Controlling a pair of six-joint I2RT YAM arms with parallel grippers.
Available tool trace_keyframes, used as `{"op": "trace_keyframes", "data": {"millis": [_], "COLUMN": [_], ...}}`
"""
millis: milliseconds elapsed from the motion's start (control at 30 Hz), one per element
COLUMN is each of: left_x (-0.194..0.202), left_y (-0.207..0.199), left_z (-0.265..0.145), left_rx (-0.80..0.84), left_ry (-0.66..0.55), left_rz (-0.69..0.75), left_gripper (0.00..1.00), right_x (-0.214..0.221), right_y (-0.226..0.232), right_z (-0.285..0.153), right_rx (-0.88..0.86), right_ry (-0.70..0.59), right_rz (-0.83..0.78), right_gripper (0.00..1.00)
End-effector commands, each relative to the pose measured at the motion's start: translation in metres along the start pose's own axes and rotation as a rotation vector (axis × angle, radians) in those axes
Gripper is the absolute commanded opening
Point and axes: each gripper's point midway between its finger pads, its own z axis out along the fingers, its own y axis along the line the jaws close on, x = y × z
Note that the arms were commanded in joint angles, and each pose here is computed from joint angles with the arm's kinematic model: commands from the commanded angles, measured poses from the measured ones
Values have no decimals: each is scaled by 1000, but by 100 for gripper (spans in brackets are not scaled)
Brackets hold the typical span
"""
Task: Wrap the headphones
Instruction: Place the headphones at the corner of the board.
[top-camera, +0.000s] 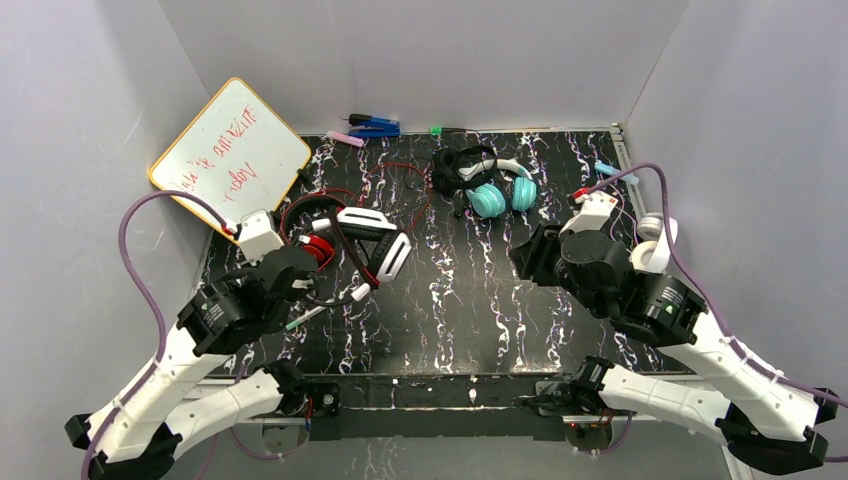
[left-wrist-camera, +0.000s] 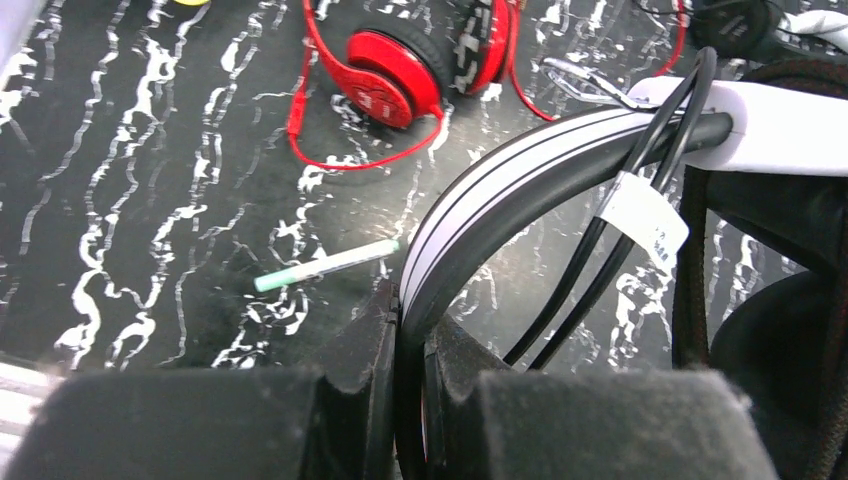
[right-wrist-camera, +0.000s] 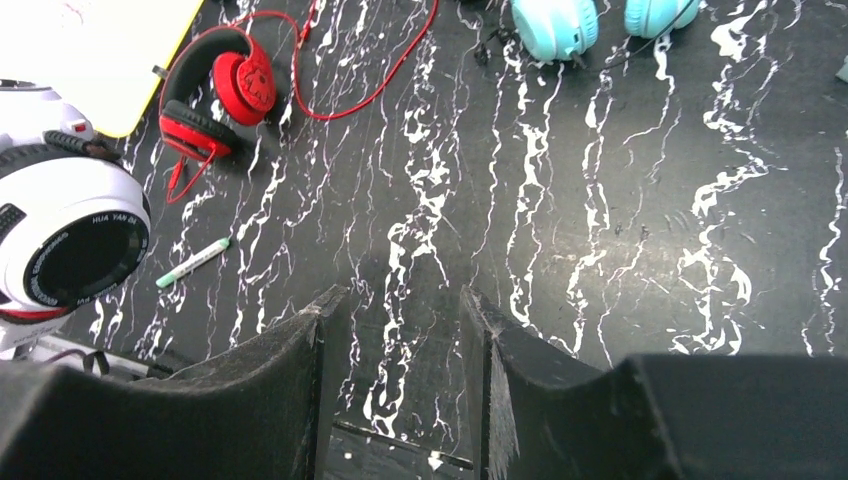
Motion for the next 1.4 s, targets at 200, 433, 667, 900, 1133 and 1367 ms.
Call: {"op": "trace_keyframes", "data": {"millis": [200,433,667,900,1133,1367], "left_x": [-37,-51,-98,-56,-7,37], "left_y": [-11,-3,74,142,191,212], "left_z": [18,75,93,71,44,40], "left_rx": [-115,-184,-368,-634,-897,-1018], "left_ry": [-155,-43,-49,-85,-210,-291], "left_rz": [22,-83,-388,-758,-963,-1049], "left_gripper": [0,0,0,0,0,0], "right_x": [2,-3,-1,-2,-3,4], "right_y": [17,23,27,31,32,27], "right_z": [1,-3,-4,-8,-16,-22], "right_rx": [-91,-110,-129,-150,-153,-162], "right_ry": [4,8,25,42,74,101], "right_rz": [38,31,28,14,-14,-14], "right_gripper": [53,53,53,53,53,53]}}
